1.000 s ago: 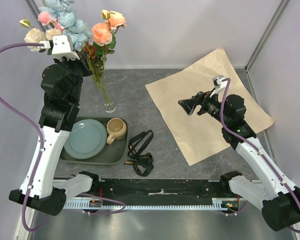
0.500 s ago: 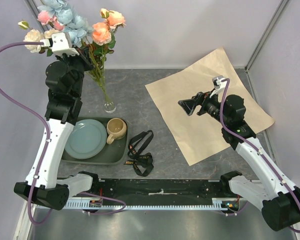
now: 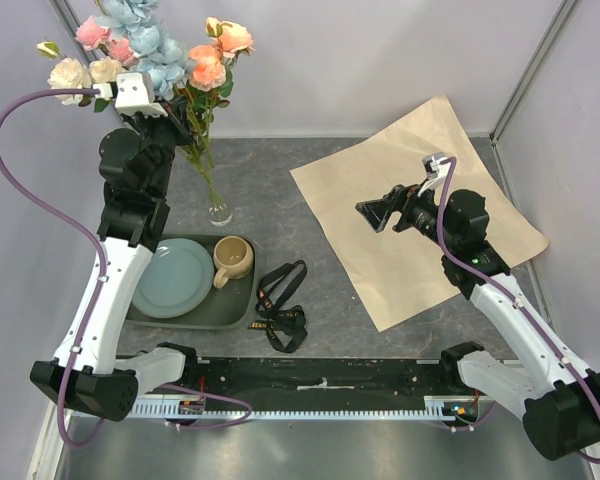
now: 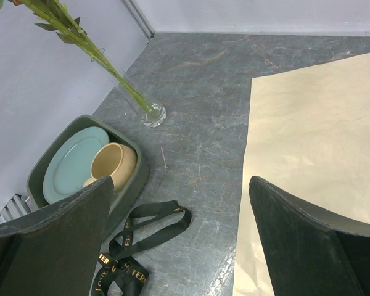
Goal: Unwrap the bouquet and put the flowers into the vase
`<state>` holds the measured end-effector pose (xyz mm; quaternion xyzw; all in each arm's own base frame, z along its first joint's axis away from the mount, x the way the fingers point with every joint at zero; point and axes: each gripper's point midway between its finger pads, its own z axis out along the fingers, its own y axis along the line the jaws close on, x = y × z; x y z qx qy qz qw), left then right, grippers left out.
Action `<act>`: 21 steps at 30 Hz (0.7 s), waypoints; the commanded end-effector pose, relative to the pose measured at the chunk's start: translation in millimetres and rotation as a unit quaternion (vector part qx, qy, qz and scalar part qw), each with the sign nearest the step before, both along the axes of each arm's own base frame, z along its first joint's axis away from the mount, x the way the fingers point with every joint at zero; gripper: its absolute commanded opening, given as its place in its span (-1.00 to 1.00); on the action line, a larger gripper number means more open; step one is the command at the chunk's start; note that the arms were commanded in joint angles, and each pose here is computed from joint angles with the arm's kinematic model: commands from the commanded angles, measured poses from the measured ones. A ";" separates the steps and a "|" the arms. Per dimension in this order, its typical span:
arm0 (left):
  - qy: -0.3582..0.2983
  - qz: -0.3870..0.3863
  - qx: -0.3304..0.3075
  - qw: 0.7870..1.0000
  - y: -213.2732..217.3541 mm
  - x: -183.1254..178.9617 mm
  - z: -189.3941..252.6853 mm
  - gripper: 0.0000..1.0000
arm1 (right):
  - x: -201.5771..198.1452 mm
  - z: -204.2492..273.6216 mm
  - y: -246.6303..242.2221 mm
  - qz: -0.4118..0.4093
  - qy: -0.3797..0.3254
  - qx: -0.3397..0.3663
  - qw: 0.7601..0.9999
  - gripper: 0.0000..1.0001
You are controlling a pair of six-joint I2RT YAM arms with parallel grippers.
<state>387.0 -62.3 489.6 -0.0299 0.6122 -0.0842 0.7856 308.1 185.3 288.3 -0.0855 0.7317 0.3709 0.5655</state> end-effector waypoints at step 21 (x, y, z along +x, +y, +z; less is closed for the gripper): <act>-0.059 -0.032 0.094 0.993 -10.7 -12.8 21.5 -0.96 | 0.6 4.0 3.5 0.007 -0.013 0.010 1.000 0.96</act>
